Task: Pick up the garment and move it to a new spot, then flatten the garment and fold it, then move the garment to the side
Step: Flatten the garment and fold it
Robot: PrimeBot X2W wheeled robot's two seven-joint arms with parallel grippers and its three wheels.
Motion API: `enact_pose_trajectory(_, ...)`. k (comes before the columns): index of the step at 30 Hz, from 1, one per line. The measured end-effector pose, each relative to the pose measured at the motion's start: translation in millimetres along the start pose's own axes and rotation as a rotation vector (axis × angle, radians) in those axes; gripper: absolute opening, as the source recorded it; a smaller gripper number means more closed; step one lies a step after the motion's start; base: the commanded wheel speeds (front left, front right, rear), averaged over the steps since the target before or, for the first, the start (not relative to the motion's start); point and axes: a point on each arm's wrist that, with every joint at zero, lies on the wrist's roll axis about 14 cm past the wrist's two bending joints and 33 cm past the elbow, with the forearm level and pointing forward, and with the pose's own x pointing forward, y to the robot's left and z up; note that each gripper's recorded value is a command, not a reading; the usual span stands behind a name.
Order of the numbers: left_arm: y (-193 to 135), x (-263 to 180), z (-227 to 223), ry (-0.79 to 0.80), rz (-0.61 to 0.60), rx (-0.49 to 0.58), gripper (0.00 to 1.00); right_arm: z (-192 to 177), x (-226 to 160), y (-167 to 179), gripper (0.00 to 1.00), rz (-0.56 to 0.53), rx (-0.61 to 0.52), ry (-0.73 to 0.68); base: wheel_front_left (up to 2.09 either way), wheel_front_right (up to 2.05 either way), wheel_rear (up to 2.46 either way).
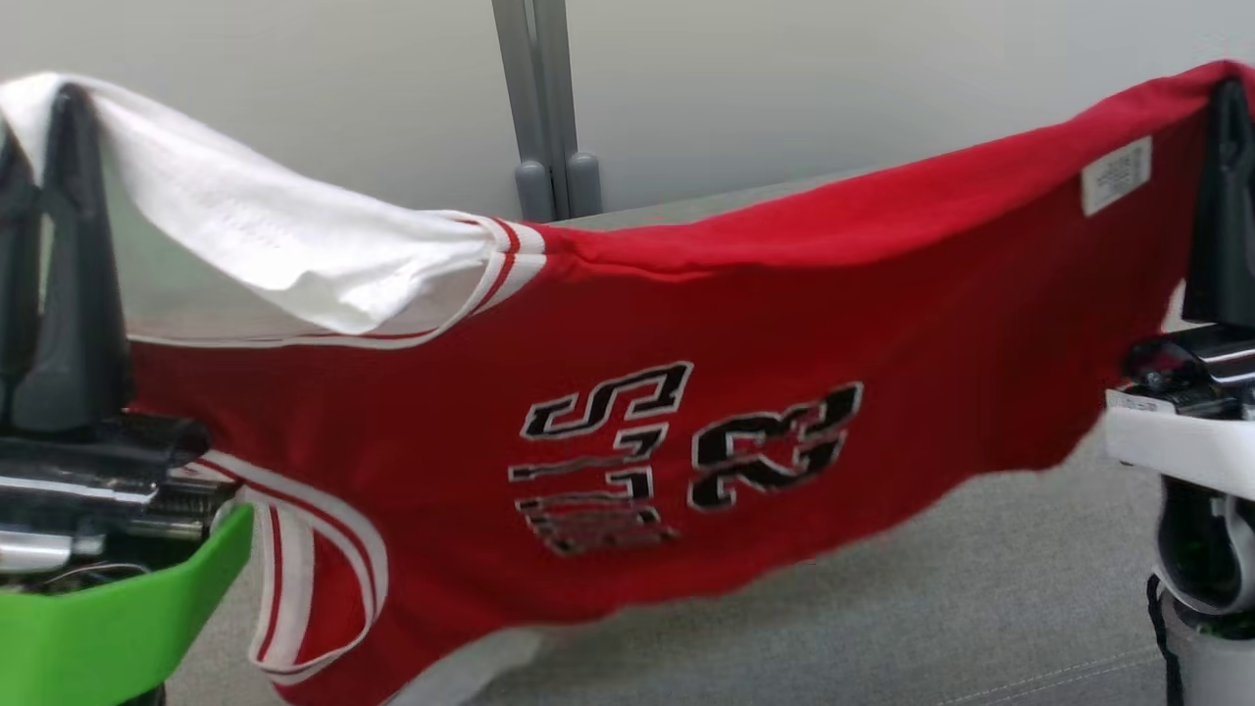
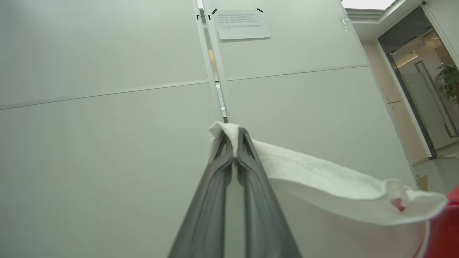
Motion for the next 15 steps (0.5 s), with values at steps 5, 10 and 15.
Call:
enact_pose_trajectory(5,-1.3,8.3,26.4,-0.058,-0.029,0.04,0.0,33.7,-3.8,1.0,0.0,-0.003,-0.06,-0.054,0.0,0.0,0.0)
enact_pose_trajectory(10,-2.2,12.6,2.2,0.019,-0.03,-0.013,0.0,10.8,-7.7,-6.6,0.0,-0.031,-0.066,0.046,0.0,0.0,0.0)
enact_pose_trajectory(15,1.4,19.7,-56.5,0.159,-0.018,-0.096,0.0,-48.1,-4.6,-8.4,0.0,-0.043,0.01,0.201,0.0,0.0,0.0)
